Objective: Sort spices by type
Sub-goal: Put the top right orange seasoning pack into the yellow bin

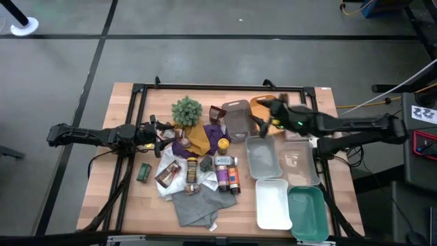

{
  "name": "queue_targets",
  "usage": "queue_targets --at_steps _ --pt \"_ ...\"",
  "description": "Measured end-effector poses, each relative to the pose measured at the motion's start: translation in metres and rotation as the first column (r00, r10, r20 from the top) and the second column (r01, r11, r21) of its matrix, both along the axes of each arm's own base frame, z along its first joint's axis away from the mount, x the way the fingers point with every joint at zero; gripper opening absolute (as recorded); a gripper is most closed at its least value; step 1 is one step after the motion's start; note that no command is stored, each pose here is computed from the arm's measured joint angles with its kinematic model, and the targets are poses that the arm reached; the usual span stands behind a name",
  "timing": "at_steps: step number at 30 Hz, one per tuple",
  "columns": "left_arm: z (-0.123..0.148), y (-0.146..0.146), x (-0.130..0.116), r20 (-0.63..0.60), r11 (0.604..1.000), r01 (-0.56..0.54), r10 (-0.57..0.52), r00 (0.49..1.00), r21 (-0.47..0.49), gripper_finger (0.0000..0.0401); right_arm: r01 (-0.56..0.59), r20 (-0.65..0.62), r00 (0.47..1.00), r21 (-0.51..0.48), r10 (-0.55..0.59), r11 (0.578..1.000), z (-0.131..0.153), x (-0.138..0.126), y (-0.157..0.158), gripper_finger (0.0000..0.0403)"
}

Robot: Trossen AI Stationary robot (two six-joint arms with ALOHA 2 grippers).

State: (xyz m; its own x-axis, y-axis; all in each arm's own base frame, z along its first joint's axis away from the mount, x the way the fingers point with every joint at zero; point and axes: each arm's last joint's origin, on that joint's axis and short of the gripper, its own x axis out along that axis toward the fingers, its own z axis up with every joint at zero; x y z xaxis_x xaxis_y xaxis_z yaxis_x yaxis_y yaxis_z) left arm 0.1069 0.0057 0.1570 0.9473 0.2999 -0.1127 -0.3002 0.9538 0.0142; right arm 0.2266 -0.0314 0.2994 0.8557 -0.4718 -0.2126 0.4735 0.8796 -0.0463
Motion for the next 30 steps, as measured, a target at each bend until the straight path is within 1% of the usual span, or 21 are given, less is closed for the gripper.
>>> queue_targets --at_steps 3,8,15,17,21,30 --pt "0.0 0.0 0.0 0.0 1.0 0.0 0.0 1.0 0.0 0.0251 -0.023 -0.045 0.999 0.032 0.024 0.999 -0.002 0.025 -0.018 0.0317" --pt "0.0 0.0 0.0 0.0 1.0 0.001 -0.001 1.0 0.0 0.0251 -0.038 -0.135 0.99 0.056 0.045 0.998 -0.017 0.062 -0.046 0.0317" --pt "0.0 0.0 0.0 0.0 1.0 0.001 -0.001 1.0 0.0 0.0251 -0.064 -0.227 0.97 0.087 0.083 0.994 -0.044 0.106 -0.069 0.0317" --pt "0.0 0.0 0.0 0.0 1.0 0.0 0.0 1.0 0.0 0.0251 -0.072 -0.249 0.964 0.091 0.092 0.993 -0.051 0.115 -0.074 0.0317" --pt "0.0 0.0 0.0 0.0 1.0 0.0 0.0 1.0 0.0 0.0251 -0.122 -0.274 0.95 0.124 0.152 0.985 -0.065 0.132 -0.078 0.0317" --pt "0.0 0.0 0.0 0.001 1.0 0.0 0.0 1.0 -0.003 0.0251 -0.123 -0.324 0.932 0.141 0.164 0.982 -0.088 0.153 -0.084 0.0317"
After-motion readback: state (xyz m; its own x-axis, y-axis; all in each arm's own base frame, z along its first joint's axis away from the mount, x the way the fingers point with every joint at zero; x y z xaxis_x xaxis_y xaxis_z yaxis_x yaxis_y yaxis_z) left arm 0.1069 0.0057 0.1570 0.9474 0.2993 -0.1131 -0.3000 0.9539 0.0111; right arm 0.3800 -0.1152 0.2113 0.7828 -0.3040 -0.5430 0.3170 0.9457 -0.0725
